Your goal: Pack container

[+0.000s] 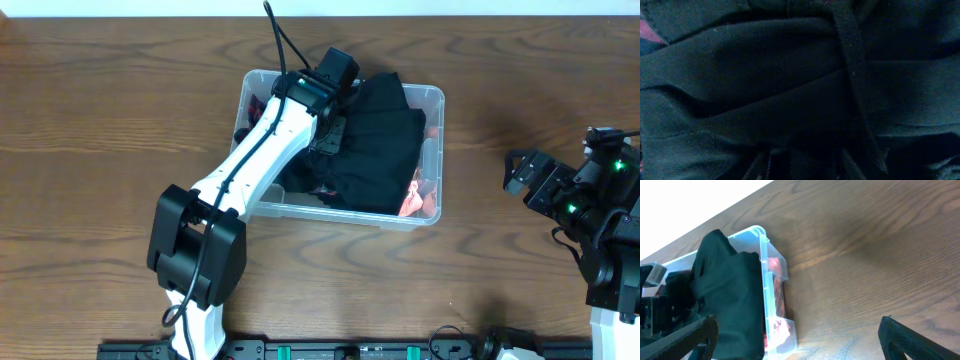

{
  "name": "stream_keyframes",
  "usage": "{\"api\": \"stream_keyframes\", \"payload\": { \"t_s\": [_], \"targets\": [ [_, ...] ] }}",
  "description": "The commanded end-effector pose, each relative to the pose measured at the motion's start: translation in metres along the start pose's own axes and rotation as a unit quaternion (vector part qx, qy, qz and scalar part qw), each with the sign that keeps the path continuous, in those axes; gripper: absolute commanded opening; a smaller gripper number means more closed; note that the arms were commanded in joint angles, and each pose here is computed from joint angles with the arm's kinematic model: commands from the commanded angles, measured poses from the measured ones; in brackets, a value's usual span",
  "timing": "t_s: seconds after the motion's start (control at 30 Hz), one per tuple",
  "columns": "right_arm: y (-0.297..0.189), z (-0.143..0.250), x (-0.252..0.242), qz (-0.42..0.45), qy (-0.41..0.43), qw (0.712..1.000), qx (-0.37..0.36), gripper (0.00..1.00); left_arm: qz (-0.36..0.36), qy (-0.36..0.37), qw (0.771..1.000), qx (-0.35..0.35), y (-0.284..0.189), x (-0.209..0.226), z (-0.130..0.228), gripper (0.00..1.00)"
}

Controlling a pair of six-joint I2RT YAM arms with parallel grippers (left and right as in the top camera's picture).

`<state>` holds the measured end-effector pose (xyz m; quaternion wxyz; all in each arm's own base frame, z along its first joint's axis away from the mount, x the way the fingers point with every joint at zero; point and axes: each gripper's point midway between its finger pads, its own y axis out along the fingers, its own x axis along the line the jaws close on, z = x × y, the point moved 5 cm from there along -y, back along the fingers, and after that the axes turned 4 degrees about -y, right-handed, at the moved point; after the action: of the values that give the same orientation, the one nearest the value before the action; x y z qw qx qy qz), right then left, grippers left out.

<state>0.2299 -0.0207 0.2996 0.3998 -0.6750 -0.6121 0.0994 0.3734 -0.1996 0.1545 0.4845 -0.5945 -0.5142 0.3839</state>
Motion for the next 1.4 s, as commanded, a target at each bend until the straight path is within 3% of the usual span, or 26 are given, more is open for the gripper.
{"api": "stream_keyframes", "payload": {
  "t_s": [0.0,0.17,0.33,0.5,0.63,0.87,1.37],
  "targets": [
    [-0.001,-0.002,-0.003,0.007,-0.003,1.0,-0.005,0.99,0.025,-0.017,0.999,0.033,-0.001,-0.004,0.009,0.45],
    [-0.001,-0.002,-0.003,0.007,-0.003,1.0,-0.005,0.99,0.062,-0.042,0.992,-0.096,-0.099,0.014,-0.015,0.59],
    [-0.001,-0.002,-0.003,0.007,-0.003,1.0,-0.005,0.99,0.06,-0.101,0.975,-0.19,-0.181,0.072,-0.004,0.71],
    [-0.001,-0.002,-0.003,0.007,-0.003,1.0,-0.005,0.99,0.019,-0.199,0.954,-0.222,-0.225,0.152,0.032,0.77],
    [-0.001,-0.002,-0.003,0.007,-0.003,1.0,-0.005,0.99,-0.018,-0.274,0.938,-0.213,-0.242,0.199,0.069,0.98],
    [-0.001,-0.002,-0.003,0.007,-0.003,1.0,-0.005,0.99,-0.048,-0.331,0.925,-0.179,-0.247,0.226,0.106,0.98],
    [-0.001,-0.002,-0.003,0.007,-0.003,1.0,-0.005,0.99,-0.049,-0.332,0.927,-0.17,-0.246,0.226,0.109,0.98]
  ]
}}
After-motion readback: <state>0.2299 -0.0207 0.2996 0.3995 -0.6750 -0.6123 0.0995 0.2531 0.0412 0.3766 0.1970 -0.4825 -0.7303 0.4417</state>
